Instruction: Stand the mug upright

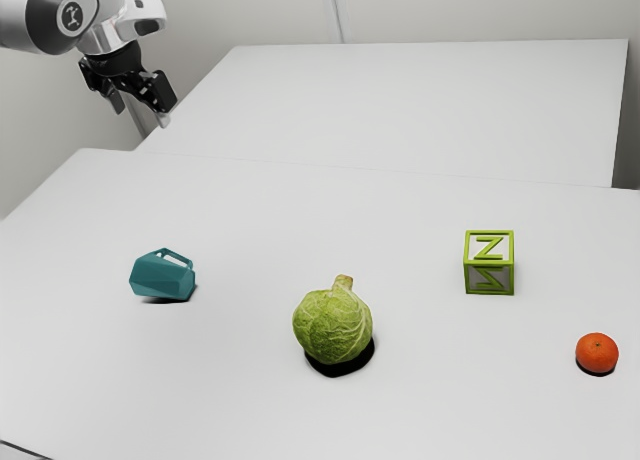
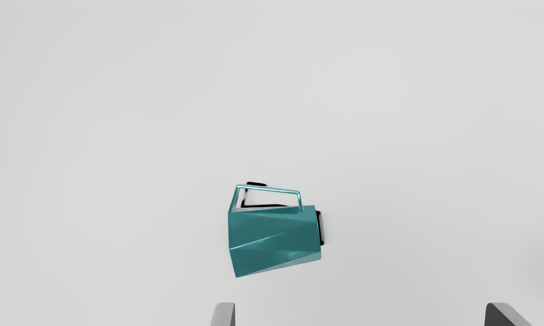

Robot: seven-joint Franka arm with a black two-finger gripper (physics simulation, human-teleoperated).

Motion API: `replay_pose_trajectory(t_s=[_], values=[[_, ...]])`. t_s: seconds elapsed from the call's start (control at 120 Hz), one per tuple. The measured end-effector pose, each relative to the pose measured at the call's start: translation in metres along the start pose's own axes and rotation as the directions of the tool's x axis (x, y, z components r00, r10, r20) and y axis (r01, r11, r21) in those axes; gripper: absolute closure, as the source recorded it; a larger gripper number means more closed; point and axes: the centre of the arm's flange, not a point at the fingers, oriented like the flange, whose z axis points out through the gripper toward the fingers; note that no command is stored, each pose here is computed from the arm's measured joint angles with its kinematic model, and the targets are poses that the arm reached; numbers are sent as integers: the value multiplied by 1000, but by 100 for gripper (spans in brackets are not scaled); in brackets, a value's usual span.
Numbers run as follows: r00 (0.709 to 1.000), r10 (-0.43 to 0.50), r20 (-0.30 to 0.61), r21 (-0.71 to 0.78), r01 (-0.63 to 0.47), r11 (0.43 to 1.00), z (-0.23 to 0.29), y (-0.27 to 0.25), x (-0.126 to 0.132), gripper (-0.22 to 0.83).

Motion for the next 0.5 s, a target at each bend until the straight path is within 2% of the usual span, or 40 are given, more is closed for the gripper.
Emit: replay_pose_trajectory(t_s=[0.283, 0.417, 0.5], values=[[1000, -18, 10, 3, 18, 1000, 7, -9, -1, 0], [992, -115, 45, -9, 115, 993, 25, -58, -12, 0], [969, -216, 122, -86, 227, 970, 54, -98, -26, 0]])
